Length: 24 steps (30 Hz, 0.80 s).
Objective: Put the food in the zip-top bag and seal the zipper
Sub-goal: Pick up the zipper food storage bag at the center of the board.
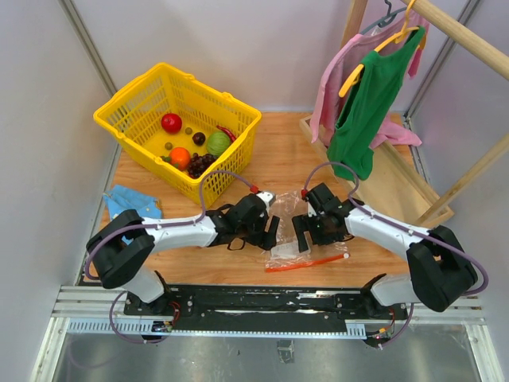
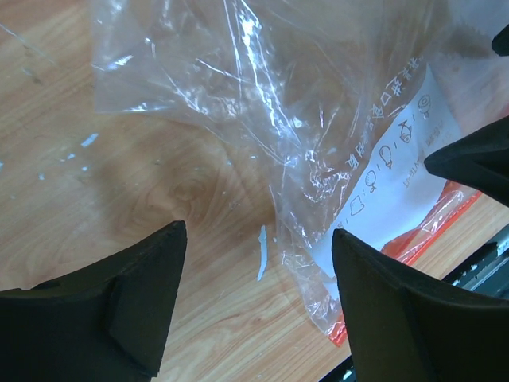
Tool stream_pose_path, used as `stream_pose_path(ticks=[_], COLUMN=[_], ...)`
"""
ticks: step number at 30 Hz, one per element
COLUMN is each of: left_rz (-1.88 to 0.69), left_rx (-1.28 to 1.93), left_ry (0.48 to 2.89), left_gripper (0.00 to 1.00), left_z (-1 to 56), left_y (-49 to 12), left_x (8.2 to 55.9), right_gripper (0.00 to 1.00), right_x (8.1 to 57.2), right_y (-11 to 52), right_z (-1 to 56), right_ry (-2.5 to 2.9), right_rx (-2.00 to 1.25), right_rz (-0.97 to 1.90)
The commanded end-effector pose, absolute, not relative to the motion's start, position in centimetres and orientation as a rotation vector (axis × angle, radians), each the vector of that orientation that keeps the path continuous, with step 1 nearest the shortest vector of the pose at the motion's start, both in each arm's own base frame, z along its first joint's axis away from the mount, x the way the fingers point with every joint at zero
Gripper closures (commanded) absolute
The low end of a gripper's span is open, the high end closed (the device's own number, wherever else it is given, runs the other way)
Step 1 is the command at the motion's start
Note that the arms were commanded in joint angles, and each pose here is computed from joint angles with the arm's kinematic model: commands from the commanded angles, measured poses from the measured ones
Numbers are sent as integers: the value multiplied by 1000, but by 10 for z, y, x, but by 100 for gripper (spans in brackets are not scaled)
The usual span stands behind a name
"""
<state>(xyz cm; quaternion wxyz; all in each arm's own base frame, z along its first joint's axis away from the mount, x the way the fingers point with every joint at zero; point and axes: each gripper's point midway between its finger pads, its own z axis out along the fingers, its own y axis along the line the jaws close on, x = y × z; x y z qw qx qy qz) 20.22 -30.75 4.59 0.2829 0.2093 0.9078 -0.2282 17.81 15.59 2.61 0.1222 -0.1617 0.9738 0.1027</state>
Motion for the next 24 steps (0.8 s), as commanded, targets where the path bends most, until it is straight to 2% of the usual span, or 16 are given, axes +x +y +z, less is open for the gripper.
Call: stream_pose_path(ticks=[1,7,14,20,24], left_rz=[-718,-753,-805,-814,-776], left_rx=[598,632,677,699,751], left_ry=[2420,2443,2447,2419,2381], left_gripper=[26,40,70,99,100], left_z=[47,36,32,41,59], left_y=[-331,-343,-355,-360,-356], left_x=[200,199,197,200,206], right_gripper=[7,7,7,6,6], right_x=[174,176,179,186,193], right_y=[160,161,163,167,170], right_z=[24,24,30,45,63], right_ry=[2825,2810,2758,2665,2569], right_rx=[-458,-452,-457,-484,-531], right_rz=[330,341,365,402,430])
